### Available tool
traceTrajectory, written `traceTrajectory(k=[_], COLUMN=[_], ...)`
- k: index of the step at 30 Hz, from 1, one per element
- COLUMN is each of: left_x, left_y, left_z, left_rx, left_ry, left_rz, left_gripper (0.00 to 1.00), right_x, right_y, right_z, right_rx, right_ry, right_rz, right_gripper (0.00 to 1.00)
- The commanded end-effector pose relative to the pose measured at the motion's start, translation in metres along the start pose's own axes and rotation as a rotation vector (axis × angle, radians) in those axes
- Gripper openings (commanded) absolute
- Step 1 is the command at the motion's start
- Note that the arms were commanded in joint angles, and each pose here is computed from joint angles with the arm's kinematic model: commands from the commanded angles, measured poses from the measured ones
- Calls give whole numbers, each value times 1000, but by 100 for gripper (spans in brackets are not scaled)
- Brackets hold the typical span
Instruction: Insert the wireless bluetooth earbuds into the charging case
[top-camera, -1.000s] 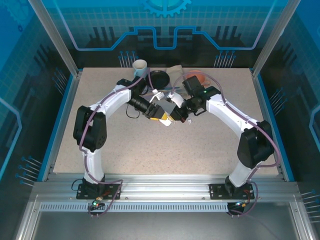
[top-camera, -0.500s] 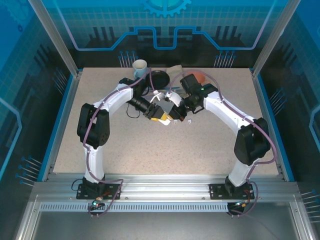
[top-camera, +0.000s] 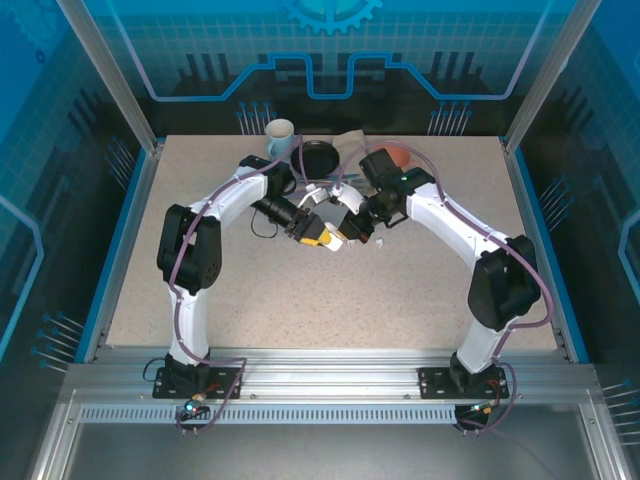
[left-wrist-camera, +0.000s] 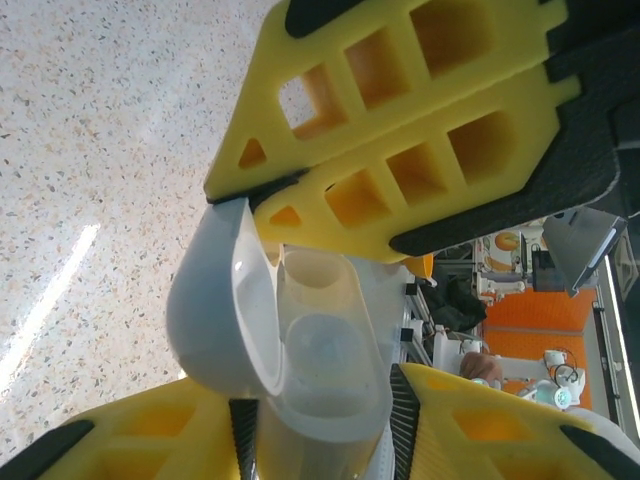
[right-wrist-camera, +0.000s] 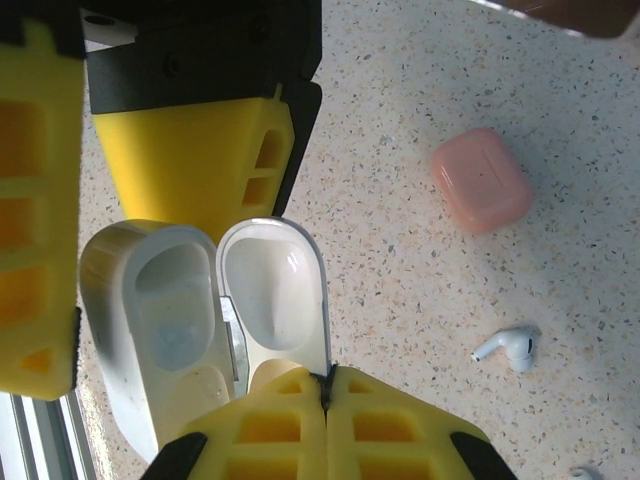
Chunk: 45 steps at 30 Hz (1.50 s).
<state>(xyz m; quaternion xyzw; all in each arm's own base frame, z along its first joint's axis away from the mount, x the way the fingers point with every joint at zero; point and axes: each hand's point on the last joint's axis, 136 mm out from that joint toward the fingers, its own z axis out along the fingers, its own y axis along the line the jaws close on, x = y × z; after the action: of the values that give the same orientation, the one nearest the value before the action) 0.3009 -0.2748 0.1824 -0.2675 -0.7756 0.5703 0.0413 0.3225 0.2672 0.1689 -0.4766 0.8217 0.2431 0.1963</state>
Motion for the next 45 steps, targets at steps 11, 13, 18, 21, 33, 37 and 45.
traceTrajectory(k=[11, 13, 18, 21, 33, 37, 45], left_x=[-4, -5, -7, -8, -11, -12, -28], left_y=[2, 3, 4, 5, 3, 3, 2], left_z=[-1, -1, -1, -1, -3, -5, -27], left_rx=[47, 46, 43, 44, 34, -17, -283], left_ry=[-18, -21, -28, -30, -67, -92, -295], left_rz=[-17, -16, -14, -14, 23, 56, 267], left_gripper=[36, 36, 34, 31, 0, 0, 0], right_x=[-4, -4, -2, -2, -22, -34, -30], right_y=[5, 5, 5, 5, -6, -25, -61], right_z=[-4, -4, -4, -3, -27, -67, -142], right_rx=[-1, -4, 2, -1, 26, 63, 210], right_ry=[-2, -3, 3, 2, -95, -230, -393], right_rz=[-19, -19, -19, -18, 75, 183, 397], right_gripper=[0, 0, 0, 0, 16, 39, 44])
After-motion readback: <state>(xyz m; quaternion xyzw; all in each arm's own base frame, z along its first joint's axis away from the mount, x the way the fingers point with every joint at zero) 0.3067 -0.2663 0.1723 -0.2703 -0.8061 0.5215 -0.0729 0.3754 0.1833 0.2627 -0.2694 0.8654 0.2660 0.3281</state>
